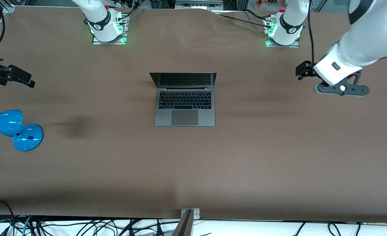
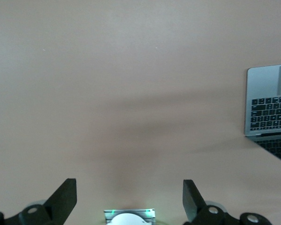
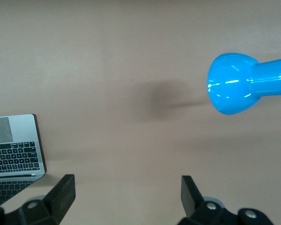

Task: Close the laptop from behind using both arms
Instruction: 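Reach both grippers over the laptop screen's back edge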

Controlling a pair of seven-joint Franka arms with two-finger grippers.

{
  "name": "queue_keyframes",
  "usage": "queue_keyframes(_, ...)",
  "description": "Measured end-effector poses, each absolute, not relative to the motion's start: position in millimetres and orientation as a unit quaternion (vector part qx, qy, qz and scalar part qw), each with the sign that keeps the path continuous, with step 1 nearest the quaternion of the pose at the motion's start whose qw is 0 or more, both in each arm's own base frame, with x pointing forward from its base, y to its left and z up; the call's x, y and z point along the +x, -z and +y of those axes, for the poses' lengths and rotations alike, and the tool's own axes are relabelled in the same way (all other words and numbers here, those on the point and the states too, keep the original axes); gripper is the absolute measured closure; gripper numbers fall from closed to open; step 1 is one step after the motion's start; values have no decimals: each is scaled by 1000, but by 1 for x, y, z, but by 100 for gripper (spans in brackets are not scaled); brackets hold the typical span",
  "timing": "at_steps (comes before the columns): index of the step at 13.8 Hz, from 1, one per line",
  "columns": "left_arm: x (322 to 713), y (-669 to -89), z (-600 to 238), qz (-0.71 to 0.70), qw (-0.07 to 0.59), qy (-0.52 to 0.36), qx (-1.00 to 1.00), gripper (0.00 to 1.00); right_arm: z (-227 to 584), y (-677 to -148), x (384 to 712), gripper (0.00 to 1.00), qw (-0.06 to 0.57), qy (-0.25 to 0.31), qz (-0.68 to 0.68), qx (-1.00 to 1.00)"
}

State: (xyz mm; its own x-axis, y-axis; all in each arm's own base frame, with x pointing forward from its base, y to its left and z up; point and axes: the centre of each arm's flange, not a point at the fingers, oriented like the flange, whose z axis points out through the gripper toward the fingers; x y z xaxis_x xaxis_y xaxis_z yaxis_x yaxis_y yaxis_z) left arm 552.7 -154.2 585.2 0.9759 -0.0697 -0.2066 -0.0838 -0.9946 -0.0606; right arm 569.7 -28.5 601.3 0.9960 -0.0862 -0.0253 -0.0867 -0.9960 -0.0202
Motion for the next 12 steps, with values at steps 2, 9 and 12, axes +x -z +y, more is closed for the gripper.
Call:
queue_keyframes(2, 540, -585, -189, 30, 38, -102, -994, 0, -28, -601, 570, 0, 11, -14, 43, -999)
queue_keyframes(9, 474, -593, -313, -34, 17, -121, -992, 0, 37, -580, 549, 0, 7, -116, -18, -993)
queue_keyframes(12, 447, -584, -349, -54, 8, -152, -987, 0, 102, -560, 531, 0, -7, -187, -75, -980)
